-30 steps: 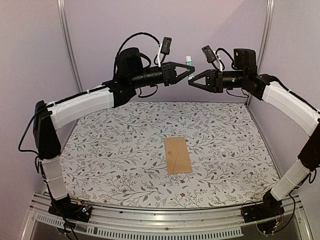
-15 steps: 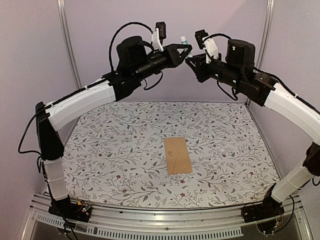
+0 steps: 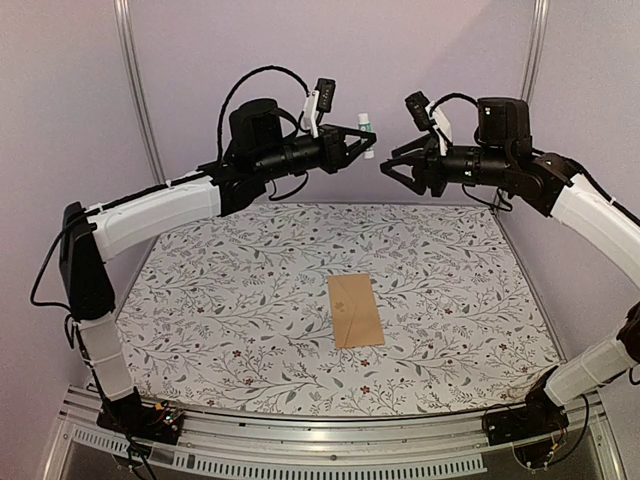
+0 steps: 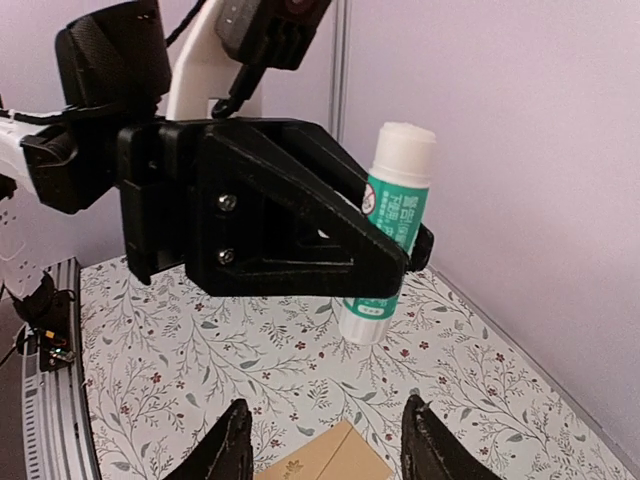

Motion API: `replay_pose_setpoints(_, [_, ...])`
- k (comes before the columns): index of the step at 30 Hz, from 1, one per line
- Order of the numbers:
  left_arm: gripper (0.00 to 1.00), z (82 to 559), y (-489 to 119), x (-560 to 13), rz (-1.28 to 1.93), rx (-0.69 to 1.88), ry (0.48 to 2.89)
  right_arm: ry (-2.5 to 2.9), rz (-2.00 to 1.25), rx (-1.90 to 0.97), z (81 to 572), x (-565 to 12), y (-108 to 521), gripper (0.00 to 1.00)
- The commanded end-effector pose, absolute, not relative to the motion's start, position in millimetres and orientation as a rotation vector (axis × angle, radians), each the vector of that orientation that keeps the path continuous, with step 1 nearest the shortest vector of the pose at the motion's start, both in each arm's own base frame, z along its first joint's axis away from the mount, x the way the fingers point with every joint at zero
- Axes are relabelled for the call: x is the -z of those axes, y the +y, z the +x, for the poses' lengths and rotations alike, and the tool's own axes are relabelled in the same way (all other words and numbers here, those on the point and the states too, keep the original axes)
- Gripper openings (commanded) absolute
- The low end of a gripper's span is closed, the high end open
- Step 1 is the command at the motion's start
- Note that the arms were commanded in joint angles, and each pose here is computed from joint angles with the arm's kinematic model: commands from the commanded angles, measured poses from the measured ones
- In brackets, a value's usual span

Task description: Place the letter into the envelope and seal it

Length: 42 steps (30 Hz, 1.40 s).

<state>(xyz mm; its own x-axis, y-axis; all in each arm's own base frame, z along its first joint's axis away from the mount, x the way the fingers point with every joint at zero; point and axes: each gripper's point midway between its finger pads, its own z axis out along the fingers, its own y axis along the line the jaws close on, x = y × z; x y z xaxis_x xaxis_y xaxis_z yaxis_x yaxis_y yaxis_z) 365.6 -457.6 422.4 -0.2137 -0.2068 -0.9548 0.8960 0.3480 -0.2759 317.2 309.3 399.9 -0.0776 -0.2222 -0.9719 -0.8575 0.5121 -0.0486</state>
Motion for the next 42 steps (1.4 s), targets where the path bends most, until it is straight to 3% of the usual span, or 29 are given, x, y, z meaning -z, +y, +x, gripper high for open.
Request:
replay_pose_setpoints(1, [0.0,318.7,-443.3,-454.7,0.86,1.322,1.226,1.47,-1.217,-0.951,259.8,-406.2,317.4,0.5])
replay_pose_setpoints(14, [0.0,299.0,-453.6,-455.4,0.95,1.491,1.194,1.554,-1.23,-1.257,285.0,-400.4,335.8,0.49])
replay_pose_setpoints(30, [0.0,305.5,-460.3,-444.1,0.932,1.522,1.243,1.485,-1.23,-1.342,282.2,-416.9,341.2,0.5])
replay_pose_setpoints(42, [0.0,308.7,-461.6,-440.1,0.921,1.52,1.261,1.501,-1.203,-1.343,286.7,-417.2,342.3,0.25])
